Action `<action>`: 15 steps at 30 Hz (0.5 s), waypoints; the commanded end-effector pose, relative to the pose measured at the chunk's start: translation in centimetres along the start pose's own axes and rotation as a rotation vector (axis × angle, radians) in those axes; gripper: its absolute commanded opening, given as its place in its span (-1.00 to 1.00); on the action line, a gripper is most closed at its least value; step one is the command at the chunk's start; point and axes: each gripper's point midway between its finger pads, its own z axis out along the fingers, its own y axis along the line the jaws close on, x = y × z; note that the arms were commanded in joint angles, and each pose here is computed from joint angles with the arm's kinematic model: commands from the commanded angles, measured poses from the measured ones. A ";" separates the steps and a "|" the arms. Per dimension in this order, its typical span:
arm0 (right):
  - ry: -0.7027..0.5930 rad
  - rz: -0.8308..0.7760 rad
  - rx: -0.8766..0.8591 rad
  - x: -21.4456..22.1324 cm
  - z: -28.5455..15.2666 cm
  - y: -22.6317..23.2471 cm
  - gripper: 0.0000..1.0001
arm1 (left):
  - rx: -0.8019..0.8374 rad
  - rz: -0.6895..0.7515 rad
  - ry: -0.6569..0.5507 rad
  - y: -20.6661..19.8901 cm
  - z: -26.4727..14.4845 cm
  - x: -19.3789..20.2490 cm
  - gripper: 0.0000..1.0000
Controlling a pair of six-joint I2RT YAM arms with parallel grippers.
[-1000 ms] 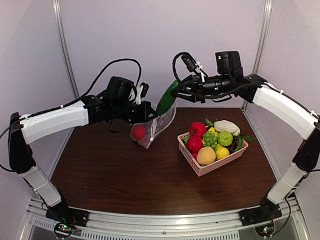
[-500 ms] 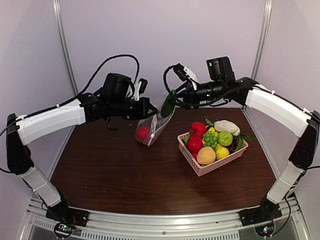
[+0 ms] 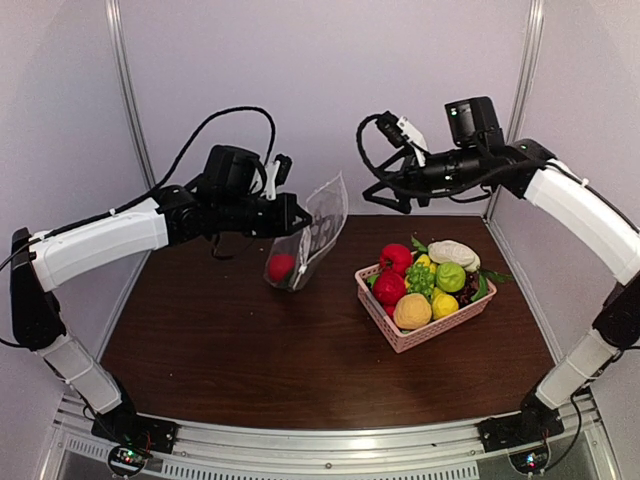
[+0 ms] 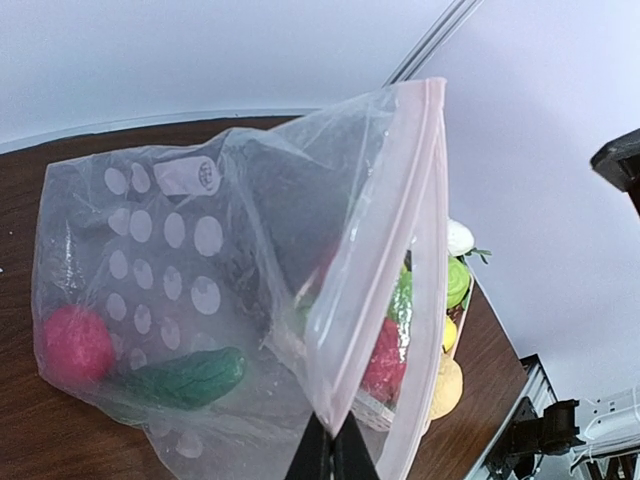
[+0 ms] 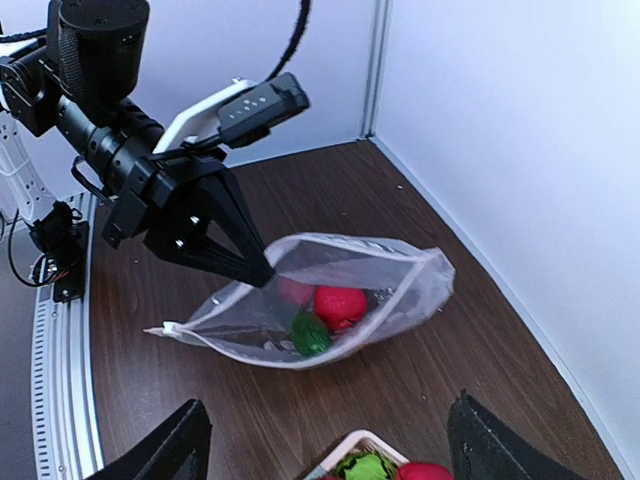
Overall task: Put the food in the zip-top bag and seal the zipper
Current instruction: Place the fake vegetable in the zipper food storage bag.
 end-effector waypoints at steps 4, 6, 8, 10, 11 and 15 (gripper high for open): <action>0.262 0.143 0.202 11.2 -4.9 -5.7 0.56 | -0.012 0.029 -0.034 0.5 -0.6 -0.5 -1.00; 0.386 0.137 0.275 15.1 -6.1 -6.8 0.51 | -0.013 0.032 -0.031 0.6 -0.6 -0.4 -1.00; 0.488 0.112 0.326 18.3 -7.2 -7.3 0.47 | -0.016 0.036 -0.028 0.7 -0.6 -0.3 -1.00; 0.576 0.087 0.367 20.7 -8.1 -7.5 0.40 | -0.018 0.035 -0.024 0.8 -0.4 -0.1 -1.00; 0.619 0.078 0.379 21.9 -8.5 -7.5 0.37 | -0.018 0.035 -0.021 0.9 -0.4 -0.1 -1.00; 0.706 0.091 0.412 24.2 -9.3 -7.4 0.32 | -0.008 0.027 -0.010 0.8 -0.1 0.3 -1.00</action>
